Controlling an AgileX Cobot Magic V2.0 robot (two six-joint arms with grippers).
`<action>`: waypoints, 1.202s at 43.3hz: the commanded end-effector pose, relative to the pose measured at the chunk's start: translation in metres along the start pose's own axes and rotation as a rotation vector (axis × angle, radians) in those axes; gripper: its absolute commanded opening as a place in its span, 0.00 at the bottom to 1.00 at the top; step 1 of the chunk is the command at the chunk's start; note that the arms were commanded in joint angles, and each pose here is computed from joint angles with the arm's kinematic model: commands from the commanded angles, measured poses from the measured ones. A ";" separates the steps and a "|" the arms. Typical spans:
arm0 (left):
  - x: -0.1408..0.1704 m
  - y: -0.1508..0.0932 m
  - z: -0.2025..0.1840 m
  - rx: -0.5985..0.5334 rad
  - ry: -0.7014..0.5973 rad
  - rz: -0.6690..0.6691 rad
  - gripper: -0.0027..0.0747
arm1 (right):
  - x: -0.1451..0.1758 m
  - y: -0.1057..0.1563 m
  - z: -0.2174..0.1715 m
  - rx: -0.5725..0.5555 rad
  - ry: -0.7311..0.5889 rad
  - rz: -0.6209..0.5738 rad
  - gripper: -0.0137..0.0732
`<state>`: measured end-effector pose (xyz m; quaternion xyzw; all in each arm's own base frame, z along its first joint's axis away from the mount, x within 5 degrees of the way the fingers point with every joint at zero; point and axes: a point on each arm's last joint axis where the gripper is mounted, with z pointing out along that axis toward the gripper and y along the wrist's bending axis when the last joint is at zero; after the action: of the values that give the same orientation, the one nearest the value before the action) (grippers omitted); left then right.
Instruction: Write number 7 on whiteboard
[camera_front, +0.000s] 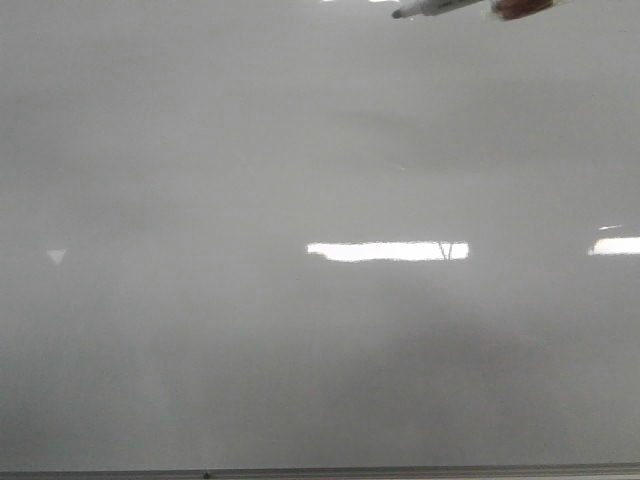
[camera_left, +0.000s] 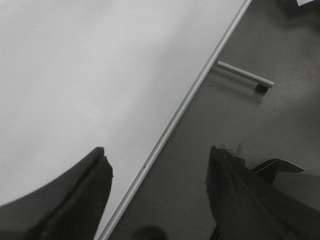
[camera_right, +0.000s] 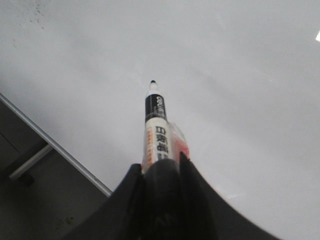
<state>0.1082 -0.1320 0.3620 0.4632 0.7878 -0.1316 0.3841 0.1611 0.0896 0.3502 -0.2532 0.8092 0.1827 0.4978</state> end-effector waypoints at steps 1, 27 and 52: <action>-0.014 0.000 -0.002 -0.003 -0.090 -0.012 0.58 | -0.026 -0.006 0.002 0.033 -0.106 0.024 0.09; -0.014 0.000 0.001 -0.001 -0.081 -0.012 0.58 | -0.056 -0.037 0.085 0.050 0.026 0.068 0.09; -0.014 0.000 0.001 -0.001 -0.077 -0.012 0.58 | -0.044 -0.087 0.077 0.191 0.076 0.140 0.09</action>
<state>0.1128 -0.1381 0.3567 0.4649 0.7921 -0.1290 0.3740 0.2825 0.0893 0.3287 -0.1793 0.8750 0.1503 0.4238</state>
